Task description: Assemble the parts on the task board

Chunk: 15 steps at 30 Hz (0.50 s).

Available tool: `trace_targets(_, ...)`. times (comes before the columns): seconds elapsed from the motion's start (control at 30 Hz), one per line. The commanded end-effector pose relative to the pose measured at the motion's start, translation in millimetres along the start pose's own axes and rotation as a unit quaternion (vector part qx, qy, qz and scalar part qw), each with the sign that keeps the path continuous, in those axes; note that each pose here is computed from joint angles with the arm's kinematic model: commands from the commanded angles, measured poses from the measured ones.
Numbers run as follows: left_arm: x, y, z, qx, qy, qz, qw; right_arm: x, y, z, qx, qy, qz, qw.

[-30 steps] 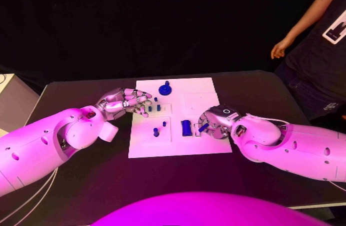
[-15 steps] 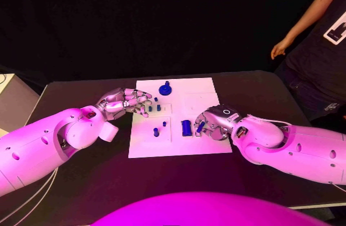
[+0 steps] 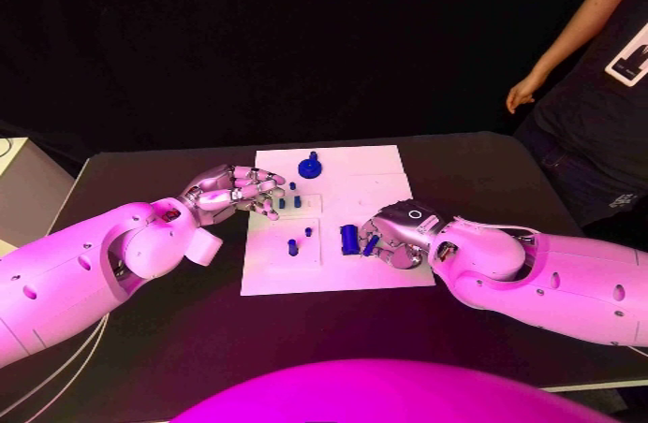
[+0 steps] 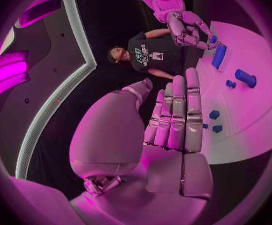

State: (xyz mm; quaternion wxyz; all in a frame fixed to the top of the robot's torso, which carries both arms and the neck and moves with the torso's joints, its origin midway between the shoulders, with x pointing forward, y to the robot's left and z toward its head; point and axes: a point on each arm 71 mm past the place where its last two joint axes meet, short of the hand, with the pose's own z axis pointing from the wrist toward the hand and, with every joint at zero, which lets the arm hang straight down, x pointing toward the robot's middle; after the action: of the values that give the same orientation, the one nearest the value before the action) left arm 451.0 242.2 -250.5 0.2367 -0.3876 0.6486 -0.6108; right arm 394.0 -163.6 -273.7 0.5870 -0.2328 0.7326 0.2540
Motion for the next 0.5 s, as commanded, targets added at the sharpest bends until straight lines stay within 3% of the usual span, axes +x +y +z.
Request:
trace_targets(0.03,2.6,-0.1,0.6,0.002,0.012,-0.002,1.0,3.0,6.4,0.8,-0.032,0.016,-0.042,0.998)
trace_targets(0.5,2.6,0.4,0.6,0.001,0.012,-0.003,1.0,6.8,5.0,1.8,-0.042,0.021,-0.068,0.997)
